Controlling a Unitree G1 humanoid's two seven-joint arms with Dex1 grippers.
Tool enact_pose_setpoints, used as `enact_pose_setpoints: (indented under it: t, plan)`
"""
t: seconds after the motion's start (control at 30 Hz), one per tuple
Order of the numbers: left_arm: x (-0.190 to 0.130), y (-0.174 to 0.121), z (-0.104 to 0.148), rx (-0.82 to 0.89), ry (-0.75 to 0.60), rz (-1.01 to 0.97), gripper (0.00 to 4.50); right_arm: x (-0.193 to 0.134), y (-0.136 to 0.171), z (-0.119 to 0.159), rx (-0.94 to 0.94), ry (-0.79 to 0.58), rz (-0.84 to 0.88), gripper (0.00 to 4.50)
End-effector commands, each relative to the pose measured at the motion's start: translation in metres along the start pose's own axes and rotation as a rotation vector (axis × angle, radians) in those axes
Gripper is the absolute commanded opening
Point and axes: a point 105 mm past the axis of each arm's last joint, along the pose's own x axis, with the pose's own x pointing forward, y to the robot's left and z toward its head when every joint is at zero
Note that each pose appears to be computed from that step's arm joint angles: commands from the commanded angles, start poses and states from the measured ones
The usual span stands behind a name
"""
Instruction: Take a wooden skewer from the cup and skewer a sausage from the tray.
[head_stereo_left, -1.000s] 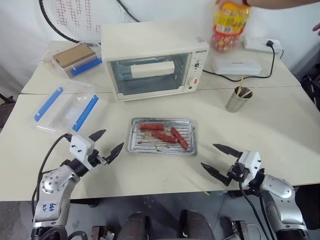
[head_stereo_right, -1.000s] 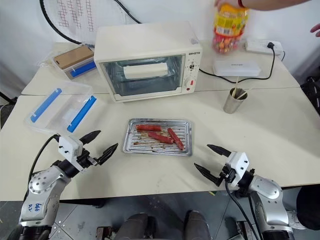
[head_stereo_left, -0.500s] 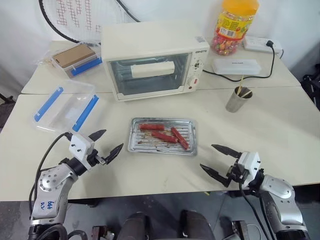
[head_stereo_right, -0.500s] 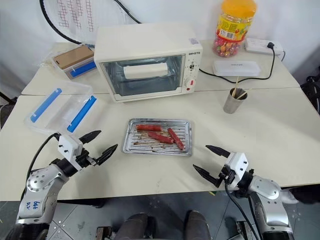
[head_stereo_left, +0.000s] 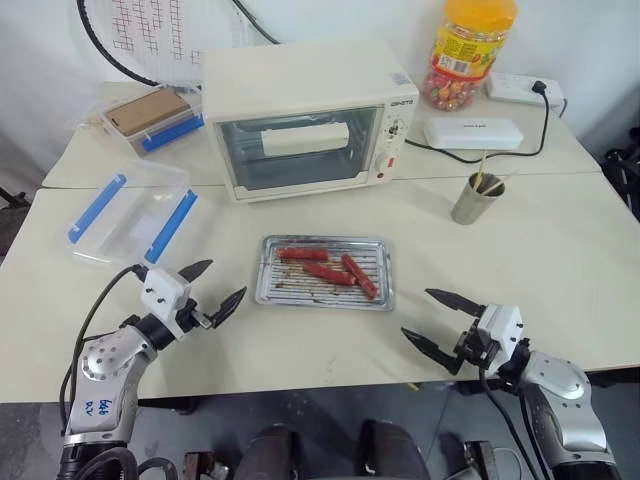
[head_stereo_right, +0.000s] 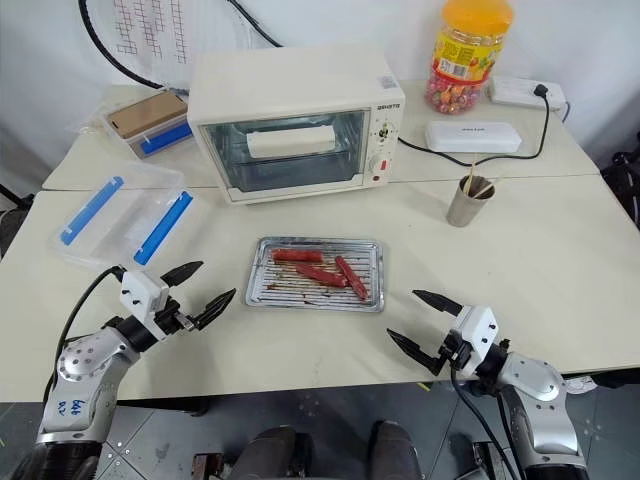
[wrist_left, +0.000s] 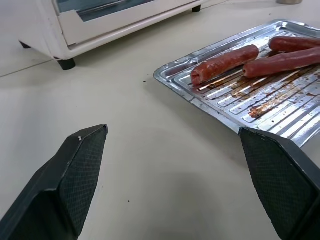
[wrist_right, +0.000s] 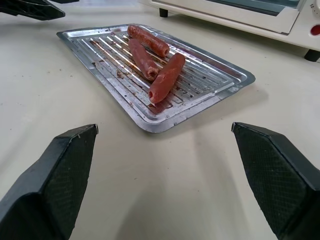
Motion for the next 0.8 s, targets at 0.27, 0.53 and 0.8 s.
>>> enact_pose_setpoints:
  t: [0.27,0.53,0.8]
  plan:
    - [-0.0043,0.0019,0.0017,0.030,-0.003,0.006,4.47,0.0047,-0.0016,0.0081,-0.007,-0.043,0.012,4.50]
    - [-0.0057,0.0043,0.0008,0.035,0.002,0.009,4.47,0.0086,-0.0051,0.0087,-0.019,-0.051,0.007,4.50]
    - [-0.0088,0.0029,0.0006,0.037,0.007,0.007,4.47,0.0097,-0.0070,0.0093,-0.017,-0.061,-0.008,4.50]
